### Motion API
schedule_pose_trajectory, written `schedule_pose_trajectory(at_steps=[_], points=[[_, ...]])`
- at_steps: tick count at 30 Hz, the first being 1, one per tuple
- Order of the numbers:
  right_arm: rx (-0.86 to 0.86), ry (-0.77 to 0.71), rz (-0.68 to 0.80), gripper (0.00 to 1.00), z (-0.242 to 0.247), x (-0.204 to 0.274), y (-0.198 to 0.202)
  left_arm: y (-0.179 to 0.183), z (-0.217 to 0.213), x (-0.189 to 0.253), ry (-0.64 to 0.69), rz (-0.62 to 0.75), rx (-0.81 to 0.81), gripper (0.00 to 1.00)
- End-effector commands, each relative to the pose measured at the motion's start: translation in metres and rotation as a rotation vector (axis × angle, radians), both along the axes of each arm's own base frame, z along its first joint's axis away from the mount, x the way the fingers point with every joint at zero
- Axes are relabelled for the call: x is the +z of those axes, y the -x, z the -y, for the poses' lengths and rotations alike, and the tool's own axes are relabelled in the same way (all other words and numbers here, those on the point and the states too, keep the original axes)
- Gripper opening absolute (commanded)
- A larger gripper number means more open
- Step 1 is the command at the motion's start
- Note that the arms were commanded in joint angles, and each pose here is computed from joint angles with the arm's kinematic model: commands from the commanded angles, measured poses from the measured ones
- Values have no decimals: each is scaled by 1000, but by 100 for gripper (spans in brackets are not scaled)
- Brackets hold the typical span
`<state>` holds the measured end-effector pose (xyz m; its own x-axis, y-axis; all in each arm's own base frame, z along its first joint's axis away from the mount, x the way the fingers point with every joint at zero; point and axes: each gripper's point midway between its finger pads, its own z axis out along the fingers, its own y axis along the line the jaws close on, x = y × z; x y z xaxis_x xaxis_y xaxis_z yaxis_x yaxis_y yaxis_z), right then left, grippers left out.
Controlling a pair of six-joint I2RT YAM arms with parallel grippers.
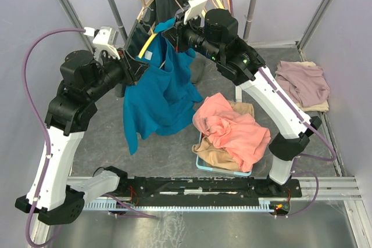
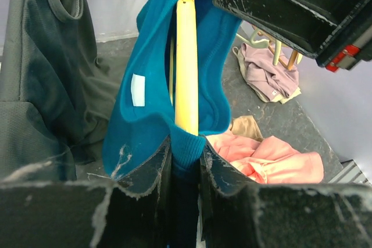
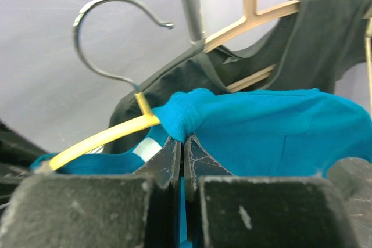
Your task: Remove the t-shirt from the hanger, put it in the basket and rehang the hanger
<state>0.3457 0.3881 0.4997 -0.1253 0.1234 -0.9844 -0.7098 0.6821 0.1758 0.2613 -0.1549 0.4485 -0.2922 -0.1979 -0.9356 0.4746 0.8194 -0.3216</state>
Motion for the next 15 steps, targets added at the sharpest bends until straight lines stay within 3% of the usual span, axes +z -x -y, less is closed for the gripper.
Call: schedule_pose_trajectory(at_steps=[1,15], points=[[158,-119,95,1,-4,54,36,-1,-3,45,99,108,30,3],[282,-76,20,5,-23,32,54,-9,5,65,142,163,13,3]])
